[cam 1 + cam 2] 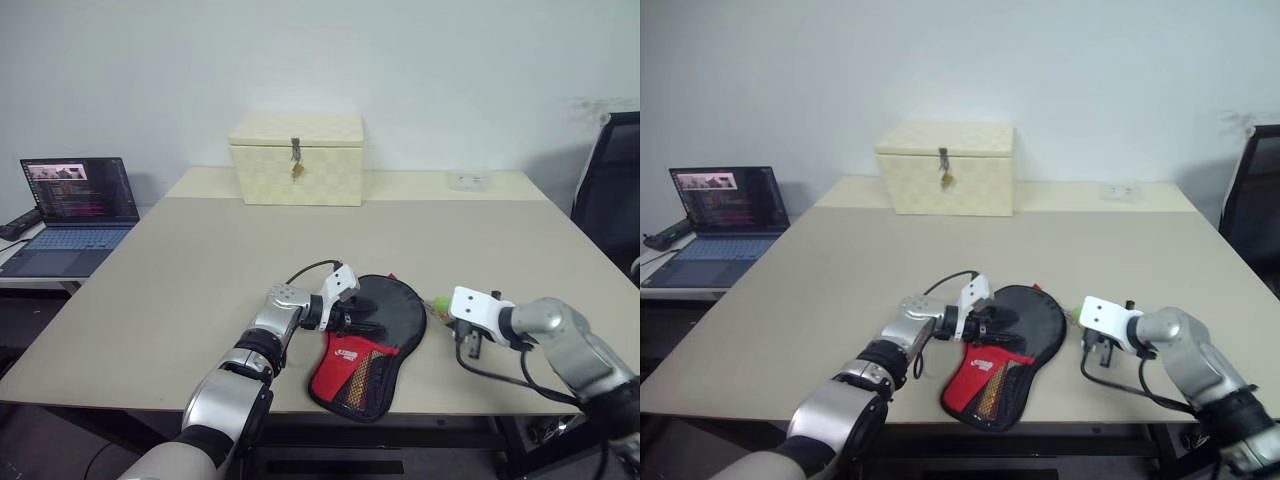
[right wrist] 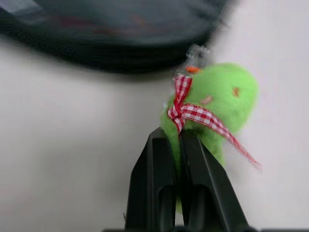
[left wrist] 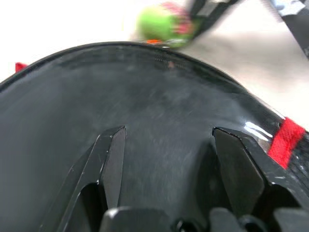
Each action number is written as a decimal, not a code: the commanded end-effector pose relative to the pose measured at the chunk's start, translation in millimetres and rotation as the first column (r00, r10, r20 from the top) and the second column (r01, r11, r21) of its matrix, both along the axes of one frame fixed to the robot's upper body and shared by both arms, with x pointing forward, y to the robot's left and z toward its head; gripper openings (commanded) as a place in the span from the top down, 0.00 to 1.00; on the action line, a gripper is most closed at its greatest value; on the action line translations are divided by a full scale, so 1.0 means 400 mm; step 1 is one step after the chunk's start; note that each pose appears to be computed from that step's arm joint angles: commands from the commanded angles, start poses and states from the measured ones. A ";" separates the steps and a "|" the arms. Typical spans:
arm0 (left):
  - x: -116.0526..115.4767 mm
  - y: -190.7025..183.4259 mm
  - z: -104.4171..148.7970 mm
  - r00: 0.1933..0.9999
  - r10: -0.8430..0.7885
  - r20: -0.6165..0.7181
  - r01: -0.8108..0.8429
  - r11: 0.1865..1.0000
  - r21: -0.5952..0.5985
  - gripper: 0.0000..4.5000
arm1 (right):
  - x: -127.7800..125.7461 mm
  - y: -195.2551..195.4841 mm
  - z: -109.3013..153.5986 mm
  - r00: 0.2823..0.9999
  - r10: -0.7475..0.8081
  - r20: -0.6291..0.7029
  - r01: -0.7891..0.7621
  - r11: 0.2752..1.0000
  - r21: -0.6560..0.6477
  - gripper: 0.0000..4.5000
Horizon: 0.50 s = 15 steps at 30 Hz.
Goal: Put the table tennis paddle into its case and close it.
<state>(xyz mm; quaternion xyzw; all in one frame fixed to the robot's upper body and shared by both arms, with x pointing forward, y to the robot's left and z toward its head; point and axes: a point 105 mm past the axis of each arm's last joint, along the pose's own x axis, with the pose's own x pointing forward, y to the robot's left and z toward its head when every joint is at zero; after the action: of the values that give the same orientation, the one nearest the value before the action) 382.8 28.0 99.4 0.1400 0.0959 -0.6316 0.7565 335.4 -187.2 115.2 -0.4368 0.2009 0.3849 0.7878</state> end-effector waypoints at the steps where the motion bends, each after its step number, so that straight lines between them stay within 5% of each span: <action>1: -0.009 -0.020 -0.015 1.000 -0.022 -0.001 0.022 1.000 0.020 0.31 | -0.028 0.025 0.042 1.000 0.011 0.024 -0.012 0.999 0.030 0.98; 15: -0.005 -0.011 -0.021 1.000 0.004 0.013 -0.005 1.000 0.014 0.31 | 0.038 0.093 0.055 0.997 -0.001 0.074 -0.005 0.996 0.086 0.98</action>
<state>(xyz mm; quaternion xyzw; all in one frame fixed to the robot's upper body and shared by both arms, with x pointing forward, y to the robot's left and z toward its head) 381.2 19.2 95.1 0.1509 0.0896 -0.6315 0.7552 352.0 -154.4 126.8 -0.4017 0.1719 0.3678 0.8209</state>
